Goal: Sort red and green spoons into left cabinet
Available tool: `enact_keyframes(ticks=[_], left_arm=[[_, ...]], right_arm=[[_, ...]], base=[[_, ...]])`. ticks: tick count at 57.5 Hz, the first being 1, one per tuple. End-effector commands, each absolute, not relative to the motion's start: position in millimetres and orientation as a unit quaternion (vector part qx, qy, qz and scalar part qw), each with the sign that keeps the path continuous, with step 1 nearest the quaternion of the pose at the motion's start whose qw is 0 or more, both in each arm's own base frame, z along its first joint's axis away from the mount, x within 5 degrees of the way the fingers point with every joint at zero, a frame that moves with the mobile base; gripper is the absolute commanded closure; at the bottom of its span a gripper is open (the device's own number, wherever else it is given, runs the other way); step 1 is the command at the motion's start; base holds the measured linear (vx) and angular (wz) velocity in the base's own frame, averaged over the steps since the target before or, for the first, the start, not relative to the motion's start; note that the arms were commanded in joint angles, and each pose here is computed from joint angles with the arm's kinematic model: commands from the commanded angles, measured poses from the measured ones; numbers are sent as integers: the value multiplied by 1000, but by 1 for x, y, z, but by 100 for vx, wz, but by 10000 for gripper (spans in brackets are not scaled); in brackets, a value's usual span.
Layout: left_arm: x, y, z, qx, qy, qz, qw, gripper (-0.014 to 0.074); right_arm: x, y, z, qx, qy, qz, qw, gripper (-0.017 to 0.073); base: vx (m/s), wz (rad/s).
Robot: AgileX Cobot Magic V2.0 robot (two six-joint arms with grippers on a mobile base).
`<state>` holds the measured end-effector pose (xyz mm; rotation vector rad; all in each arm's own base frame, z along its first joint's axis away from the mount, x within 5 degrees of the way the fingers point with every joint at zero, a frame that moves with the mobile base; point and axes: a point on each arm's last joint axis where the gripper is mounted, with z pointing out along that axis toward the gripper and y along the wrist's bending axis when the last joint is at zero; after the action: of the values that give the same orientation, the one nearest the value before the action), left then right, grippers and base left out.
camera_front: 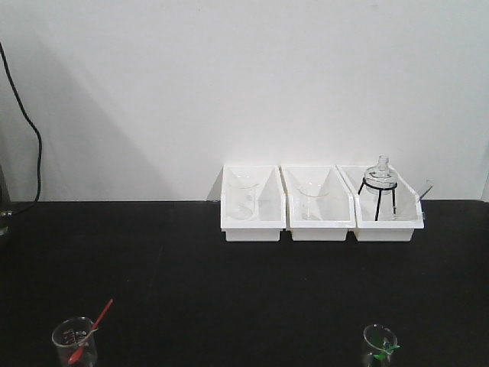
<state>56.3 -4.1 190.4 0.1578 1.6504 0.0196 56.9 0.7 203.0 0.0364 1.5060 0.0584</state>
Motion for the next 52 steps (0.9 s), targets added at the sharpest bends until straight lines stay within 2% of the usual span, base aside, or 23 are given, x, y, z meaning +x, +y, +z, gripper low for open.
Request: enact_keyframes(ticks=[1,52], left_arm=[[56,-5,194,68,703,2,708,597],[56,-5,195,69,698,2,713,597]], right_arm=[[55,1,209,12,653,23,757,562],[55,1,209,12,652,23,758,562]], base=[[0,0],[0,0]])
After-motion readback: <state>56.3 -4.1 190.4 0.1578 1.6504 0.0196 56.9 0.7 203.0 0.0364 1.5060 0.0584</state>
